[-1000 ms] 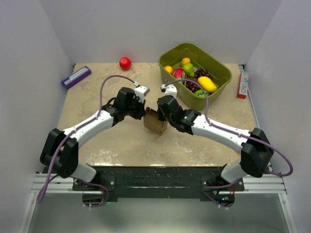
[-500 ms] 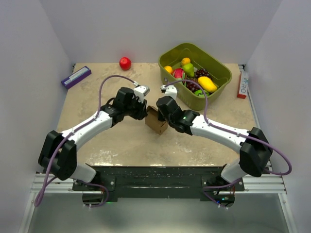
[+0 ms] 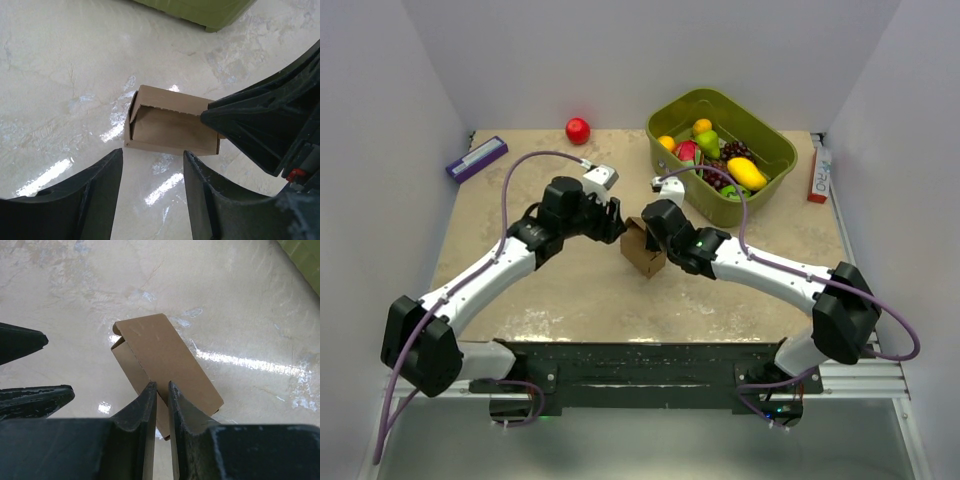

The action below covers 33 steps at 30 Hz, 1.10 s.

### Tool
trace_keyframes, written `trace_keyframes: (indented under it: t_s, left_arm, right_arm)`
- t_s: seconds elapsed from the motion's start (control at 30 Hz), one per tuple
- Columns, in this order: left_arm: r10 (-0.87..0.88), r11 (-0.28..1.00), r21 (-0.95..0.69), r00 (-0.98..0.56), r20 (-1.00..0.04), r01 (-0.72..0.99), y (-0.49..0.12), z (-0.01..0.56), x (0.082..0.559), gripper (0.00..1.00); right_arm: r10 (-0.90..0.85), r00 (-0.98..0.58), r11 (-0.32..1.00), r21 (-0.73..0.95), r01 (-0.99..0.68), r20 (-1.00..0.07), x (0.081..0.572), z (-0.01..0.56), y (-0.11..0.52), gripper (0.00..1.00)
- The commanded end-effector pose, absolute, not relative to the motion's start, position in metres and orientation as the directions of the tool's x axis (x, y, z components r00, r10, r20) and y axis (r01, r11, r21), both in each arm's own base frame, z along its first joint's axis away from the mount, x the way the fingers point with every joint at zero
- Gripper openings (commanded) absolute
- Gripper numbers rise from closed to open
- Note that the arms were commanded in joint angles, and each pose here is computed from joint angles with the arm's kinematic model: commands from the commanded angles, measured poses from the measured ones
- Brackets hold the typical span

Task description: Fold the paper box

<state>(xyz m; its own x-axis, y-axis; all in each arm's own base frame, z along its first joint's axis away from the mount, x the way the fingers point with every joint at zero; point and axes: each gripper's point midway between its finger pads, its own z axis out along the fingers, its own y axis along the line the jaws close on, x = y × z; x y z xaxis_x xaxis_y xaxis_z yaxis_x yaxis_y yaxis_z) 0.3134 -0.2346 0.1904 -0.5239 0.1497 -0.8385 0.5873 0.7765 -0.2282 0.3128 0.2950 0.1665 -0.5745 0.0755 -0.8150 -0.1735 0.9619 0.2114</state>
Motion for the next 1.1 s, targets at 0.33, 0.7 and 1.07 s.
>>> trace_keyframes:
  t_s: [0.33,0.7,1.07]
  left_arm:
    - [-0.118,0.747,-0.409,-0.501,-0.857,0.524,-0.272,0.205,0.365,0.57]
    - [-0.092,0.812,-0.389,-0.562,-0.822,0.435,-0.261,0.148,0.374,0.55]
    - [-0.054,0.854,-0.353,-0.612,-0.789,0.382,-0.248,0.108,0.369,0.51]
  right_arm:
    - [0.063,-0.596,0.967,0.197,-0.162,-0.8,0.308,0.146,0.292,0.16]
    - [0.057,-0.634,0.96,0.215,-0.176,-0.772,0.301,0.127,0.297,0.16]
    - [0.032,-0.668,0.968,0.19,-0.164,-0.743,0.294,0.104,0.291,0.15]
